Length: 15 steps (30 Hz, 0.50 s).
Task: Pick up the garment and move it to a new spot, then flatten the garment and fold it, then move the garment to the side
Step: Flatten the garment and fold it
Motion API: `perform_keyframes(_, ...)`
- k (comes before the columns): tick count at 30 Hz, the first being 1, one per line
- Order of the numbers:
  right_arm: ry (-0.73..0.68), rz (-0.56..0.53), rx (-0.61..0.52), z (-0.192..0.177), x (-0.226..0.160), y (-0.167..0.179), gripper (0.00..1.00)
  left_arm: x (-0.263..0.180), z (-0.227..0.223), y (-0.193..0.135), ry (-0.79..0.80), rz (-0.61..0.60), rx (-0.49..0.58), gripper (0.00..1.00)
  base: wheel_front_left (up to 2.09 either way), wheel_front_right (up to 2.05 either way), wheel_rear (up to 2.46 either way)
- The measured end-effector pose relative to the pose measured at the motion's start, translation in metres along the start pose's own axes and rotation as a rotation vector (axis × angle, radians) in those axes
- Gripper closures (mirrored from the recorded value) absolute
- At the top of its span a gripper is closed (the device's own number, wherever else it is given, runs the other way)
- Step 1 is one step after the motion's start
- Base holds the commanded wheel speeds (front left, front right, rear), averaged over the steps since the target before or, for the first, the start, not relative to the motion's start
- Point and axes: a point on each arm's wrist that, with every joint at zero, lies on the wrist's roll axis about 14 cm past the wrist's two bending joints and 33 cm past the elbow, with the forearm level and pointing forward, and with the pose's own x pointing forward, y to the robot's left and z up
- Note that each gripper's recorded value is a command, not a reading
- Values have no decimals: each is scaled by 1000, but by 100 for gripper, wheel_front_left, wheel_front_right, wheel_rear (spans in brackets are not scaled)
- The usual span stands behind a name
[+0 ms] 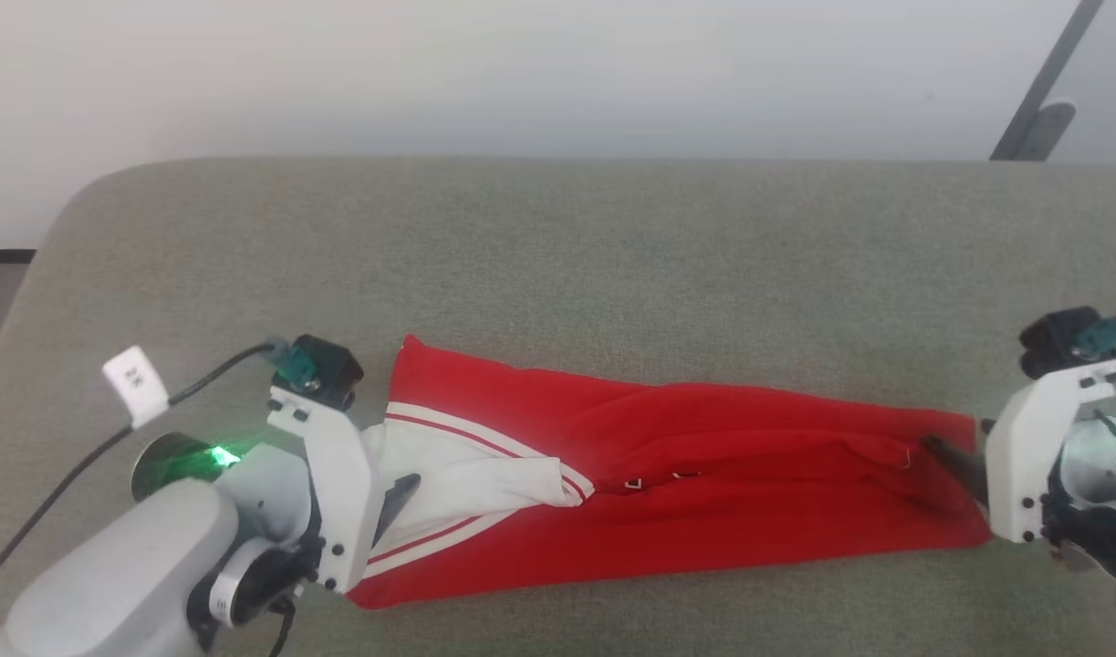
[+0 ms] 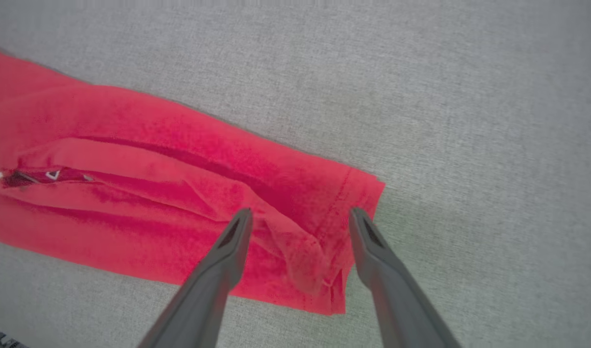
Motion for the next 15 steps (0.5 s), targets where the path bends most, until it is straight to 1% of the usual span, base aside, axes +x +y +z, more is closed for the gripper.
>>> perform_keyframes(2, -7, -10, 11, 1, -3, -3, 0, -4, 4, 1, -66, 3, -2, 0, 0, 0, 0)
perform_keyframes(3, -10, -30, 20, 0, -5, -9, 0, -10, 12, 6, -154, 27, 20, 0, 0, 0, 0)
perform_keyframes(5, -10, -43, 40, -1, -7, -15, 0, -15, 19, 13, -241, 53, 16, 0, 0, 0, 0)
perform_keyframes(8, 10, -60, 71, -6, -6, -22, 0, -21, 20, 24, -340, 94, -21, 0, 0, 0, 0)
perform_keyframes(10, 36, -68, 82, -14, -4, -25, 0, -28, 23, 31, -420, 128, -18, 0, 0, 0, 0)
perform_keyframes(15, 67, -99, 112, -21, 1, -37, 0, -46, 15, 58, -565, 246, -100, 0, 0, 0, 0)
